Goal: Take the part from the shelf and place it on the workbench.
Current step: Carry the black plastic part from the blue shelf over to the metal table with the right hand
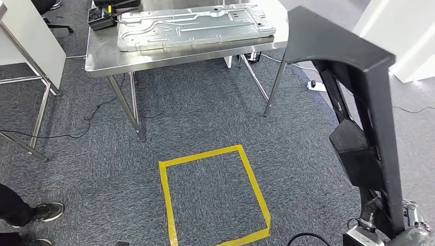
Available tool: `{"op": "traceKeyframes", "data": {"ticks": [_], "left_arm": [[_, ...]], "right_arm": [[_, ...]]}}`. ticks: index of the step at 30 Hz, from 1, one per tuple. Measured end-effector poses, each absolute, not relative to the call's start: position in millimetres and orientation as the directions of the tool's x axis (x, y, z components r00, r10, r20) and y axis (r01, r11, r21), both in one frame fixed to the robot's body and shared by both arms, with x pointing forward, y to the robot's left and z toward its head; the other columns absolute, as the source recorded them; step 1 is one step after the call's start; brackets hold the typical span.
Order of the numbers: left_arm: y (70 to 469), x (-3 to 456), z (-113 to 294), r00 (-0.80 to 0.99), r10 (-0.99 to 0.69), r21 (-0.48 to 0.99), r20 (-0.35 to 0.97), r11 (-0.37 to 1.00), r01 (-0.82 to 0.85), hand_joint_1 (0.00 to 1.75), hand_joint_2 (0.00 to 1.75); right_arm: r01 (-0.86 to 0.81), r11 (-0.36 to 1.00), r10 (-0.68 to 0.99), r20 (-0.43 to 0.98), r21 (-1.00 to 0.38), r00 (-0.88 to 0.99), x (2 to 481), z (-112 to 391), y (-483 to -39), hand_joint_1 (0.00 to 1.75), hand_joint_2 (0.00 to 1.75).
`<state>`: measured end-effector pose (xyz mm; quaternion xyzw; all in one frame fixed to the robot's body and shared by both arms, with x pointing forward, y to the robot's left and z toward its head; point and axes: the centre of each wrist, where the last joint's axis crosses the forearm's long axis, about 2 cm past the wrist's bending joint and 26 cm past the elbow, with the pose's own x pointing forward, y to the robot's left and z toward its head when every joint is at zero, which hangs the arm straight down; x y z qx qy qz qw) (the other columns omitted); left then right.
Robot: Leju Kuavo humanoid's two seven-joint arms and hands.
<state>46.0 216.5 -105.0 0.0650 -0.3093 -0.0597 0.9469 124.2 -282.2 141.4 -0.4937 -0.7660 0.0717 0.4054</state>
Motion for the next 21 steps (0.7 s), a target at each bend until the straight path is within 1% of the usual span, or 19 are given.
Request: {"op": "traceKeyframes", "data": {"ticks": [17, 21], "left_arm": [[216.7, 45.2, -105.1, 0.803, -0.155, 0.161, 0.576, 0.984, 0.074, 0.0, 1.75], [218.2, 46.8, -104.8, 0.81, -0.171, 0.201, 0.561, 0.977, 0.067, 0.0, 1.75]], "right_arm": [[0.705, 0.52, 0.807, 0.548, -0.482, -0.22, 124.8, 141.4, -282.6, 1.75, 1.75], [0.708, 0.528, 0.8, 0.555, -0.469, -0.228, 124.7, 141.4, -282.7, 1.75, 1.75]]}}
